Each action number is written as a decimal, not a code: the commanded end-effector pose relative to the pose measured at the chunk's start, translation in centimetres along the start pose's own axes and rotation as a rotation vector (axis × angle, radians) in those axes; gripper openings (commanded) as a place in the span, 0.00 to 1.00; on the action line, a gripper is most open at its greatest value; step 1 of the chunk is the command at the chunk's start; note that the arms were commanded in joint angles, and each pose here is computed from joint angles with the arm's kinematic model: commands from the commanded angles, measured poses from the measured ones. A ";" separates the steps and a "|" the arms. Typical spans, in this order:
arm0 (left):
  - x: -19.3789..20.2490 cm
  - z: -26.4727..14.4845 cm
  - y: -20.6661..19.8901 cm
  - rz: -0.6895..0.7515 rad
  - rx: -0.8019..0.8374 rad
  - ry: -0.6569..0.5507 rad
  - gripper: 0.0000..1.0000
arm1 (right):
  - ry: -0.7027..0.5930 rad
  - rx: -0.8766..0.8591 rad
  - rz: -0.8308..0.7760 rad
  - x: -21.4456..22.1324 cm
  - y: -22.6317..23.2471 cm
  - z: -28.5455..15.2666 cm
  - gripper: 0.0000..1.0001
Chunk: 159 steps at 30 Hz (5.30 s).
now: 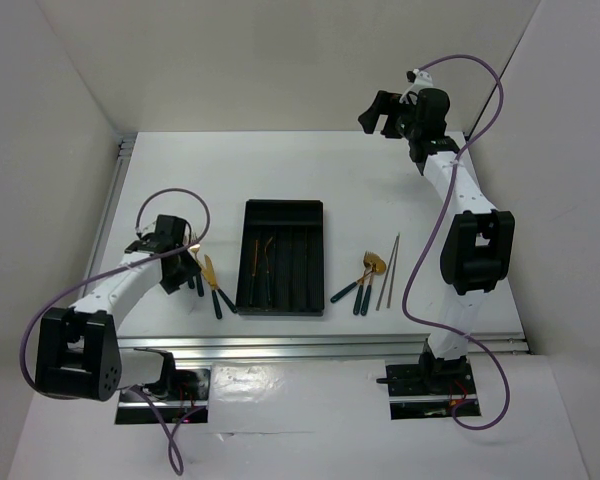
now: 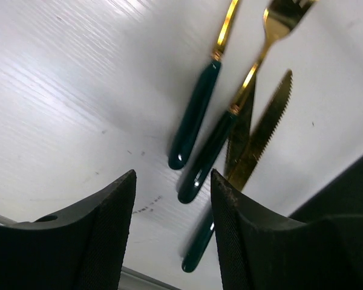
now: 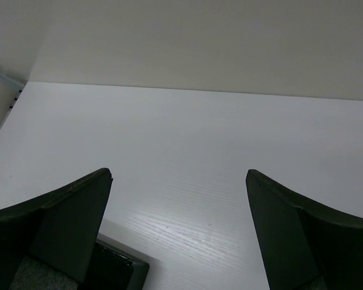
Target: Sort the eating utensils into containers
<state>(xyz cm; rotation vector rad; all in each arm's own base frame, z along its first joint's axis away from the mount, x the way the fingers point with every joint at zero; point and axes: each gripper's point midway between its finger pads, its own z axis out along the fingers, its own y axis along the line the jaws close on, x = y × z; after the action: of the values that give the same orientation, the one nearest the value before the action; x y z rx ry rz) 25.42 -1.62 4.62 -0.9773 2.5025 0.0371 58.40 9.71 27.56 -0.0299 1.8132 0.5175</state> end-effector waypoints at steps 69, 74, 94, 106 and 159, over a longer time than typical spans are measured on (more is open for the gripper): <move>-4.5 -5.0 -4.3 0.221 0.102 -0.099 0.00 | -0.060 0.042 -0.002 -2.8 -0.4 -0.2 1.00; -2.3 -8.7 -8.4 0.345 0.327 -0.094 0.00 | -0.080 0.057 0.003 -3.4 -0.3 -0.9 1.00; 8.2 -11.5 -20.3 0.487 0.761 0.020 0.00 | -0.114 0.184 0.038 -4.3 -2.5 -1.8 1.00; 12.2 -8.1 -21.7 0.357 0.497 0.083 0.00 | -0.115 0.181 0.040 -4.3 -3.1 -2.4 1.00; 8.5 -12.2 -23.2 0.484 0.520 -0.039 0.59 | -0.128 0.128 0.031 -4.5 -2.0 -2.9 1.00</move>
<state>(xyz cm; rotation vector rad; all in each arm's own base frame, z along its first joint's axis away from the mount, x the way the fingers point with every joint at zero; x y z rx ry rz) 28.71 -26.42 10.30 -0.1694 2.5999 -0.3515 58.63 5.98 26.85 0.1406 1.8339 0.4019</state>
